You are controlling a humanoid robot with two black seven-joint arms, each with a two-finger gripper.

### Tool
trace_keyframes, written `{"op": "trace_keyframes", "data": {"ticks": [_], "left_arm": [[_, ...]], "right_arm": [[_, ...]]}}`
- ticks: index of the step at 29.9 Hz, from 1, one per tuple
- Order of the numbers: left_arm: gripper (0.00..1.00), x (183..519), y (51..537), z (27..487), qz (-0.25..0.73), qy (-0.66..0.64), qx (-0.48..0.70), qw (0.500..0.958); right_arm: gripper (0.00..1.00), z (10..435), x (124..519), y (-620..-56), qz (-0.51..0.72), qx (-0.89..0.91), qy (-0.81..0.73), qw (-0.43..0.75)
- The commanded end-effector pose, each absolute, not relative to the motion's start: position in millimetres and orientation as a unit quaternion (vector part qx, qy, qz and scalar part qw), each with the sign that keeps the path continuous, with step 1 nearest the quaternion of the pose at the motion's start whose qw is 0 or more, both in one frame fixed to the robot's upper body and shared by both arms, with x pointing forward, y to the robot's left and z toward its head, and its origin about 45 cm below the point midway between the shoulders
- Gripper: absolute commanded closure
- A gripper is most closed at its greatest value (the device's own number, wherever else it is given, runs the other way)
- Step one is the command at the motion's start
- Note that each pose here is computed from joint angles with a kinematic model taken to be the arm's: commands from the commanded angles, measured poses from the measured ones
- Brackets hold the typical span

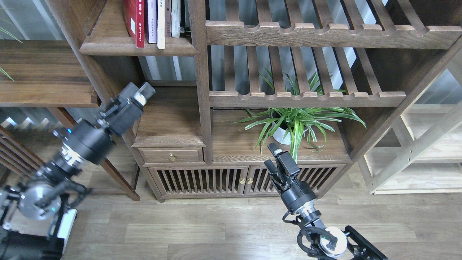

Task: Organize books on shelf
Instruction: 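Release the red book and withdraw the left gripper downward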

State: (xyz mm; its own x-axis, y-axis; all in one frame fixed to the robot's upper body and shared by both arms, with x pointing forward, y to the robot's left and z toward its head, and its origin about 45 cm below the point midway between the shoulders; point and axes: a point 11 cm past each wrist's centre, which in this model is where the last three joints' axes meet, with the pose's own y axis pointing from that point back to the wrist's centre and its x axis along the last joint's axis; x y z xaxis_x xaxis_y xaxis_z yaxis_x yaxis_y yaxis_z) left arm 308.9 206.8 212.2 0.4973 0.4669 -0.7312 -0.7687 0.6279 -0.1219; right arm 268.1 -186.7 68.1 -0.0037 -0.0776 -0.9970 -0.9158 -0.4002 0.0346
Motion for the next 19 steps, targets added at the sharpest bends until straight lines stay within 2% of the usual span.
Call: {"op": "trace_keyframes", "data": {"ticks": [1, 8, 19], "left_arm": [[0.01, 302, 185, 191, 0.341, 0.404, -0.241, 0.814], [0.01, 310, 165, 191, 0.311, 0.431, -0.25, 0.81], [0.01, 327, 160, 194, 0.305, 0.43, -0.244, 0.814]], "right_arm": [[0.01, 86, 285, -187, 0.56, -0.622, 0.399, 0.376], [0.01, 119, 322, -207, 0.516, -0.639, 0.398, 0.409], [0.01, 126, 328, -211, 0.508, -0.646, 0.396, 0.41]]}}
